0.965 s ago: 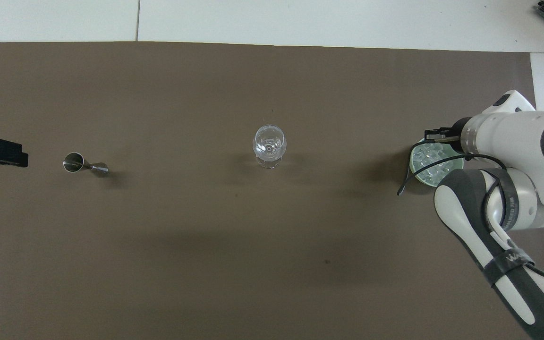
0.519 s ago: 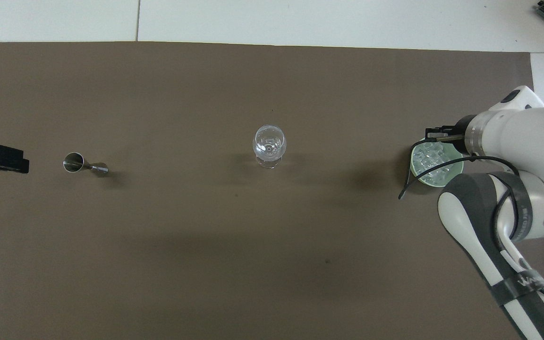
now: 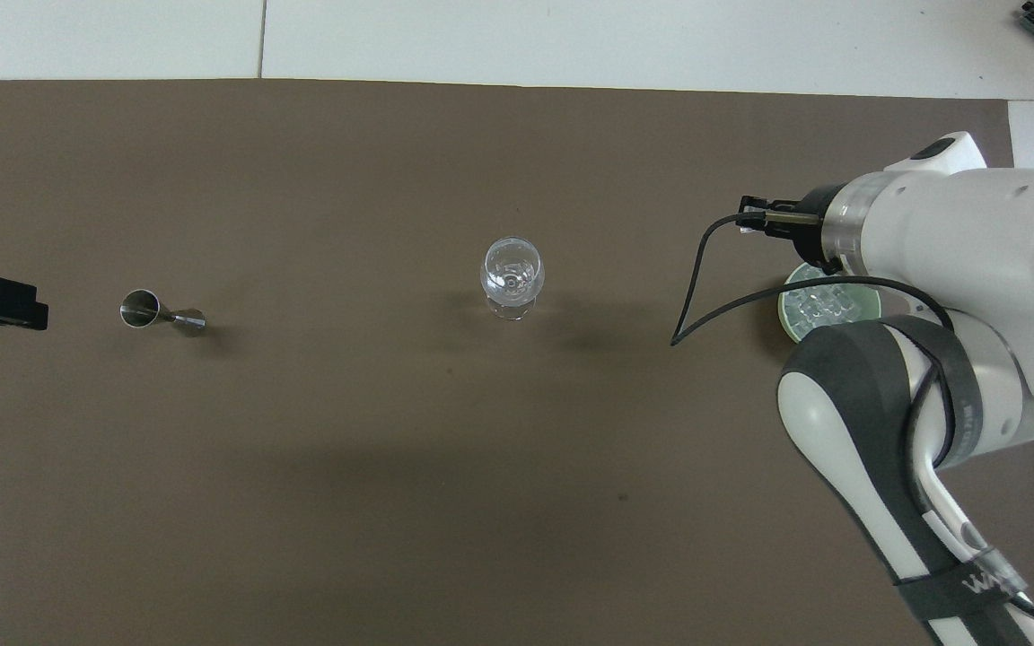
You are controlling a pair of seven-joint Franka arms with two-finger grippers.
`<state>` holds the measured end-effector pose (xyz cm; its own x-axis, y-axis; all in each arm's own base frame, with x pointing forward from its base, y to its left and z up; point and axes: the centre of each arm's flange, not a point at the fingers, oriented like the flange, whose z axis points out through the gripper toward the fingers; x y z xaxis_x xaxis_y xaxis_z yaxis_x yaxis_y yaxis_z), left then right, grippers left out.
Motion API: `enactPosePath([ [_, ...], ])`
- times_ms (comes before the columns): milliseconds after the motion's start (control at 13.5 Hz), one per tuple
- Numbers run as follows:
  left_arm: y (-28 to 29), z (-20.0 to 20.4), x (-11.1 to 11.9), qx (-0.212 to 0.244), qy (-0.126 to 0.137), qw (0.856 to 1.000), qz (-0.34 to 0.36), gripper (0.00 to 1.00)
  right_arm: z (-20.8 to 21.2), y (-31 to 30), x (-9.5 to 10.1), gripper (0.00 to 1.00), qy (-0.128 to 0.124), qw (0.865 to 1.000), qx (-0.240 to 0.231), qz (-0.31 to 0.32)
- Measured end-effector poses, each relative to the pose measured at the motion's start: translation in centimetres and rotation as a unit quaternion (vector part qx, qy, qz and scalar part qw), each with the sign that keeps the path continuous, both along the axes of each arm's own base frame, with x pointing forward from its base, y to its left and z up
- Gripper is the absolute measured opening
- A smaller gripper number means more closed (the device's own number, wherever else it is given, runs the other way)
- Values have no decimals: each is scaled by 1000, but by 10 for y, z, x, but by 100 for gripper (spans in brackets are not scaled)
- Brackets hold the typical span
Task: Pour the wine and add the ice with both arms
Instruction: 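Lift the ice and carry it over the wine glass with the right gripper, then open the right gripper above the wine glass to drop the ice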
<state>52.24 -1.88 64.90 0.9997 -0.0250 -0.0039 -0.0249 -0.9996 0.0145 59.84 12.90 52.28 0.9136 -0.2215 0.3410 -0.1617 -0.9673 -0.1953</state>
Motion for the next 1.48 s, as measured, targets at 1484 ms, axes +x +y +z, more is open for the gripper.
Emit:
enactPosePath([
  [1484,-10,-2,-3,-3,3,1000,-11,100,-25,186,-23,30,44,971,207,-114],
])
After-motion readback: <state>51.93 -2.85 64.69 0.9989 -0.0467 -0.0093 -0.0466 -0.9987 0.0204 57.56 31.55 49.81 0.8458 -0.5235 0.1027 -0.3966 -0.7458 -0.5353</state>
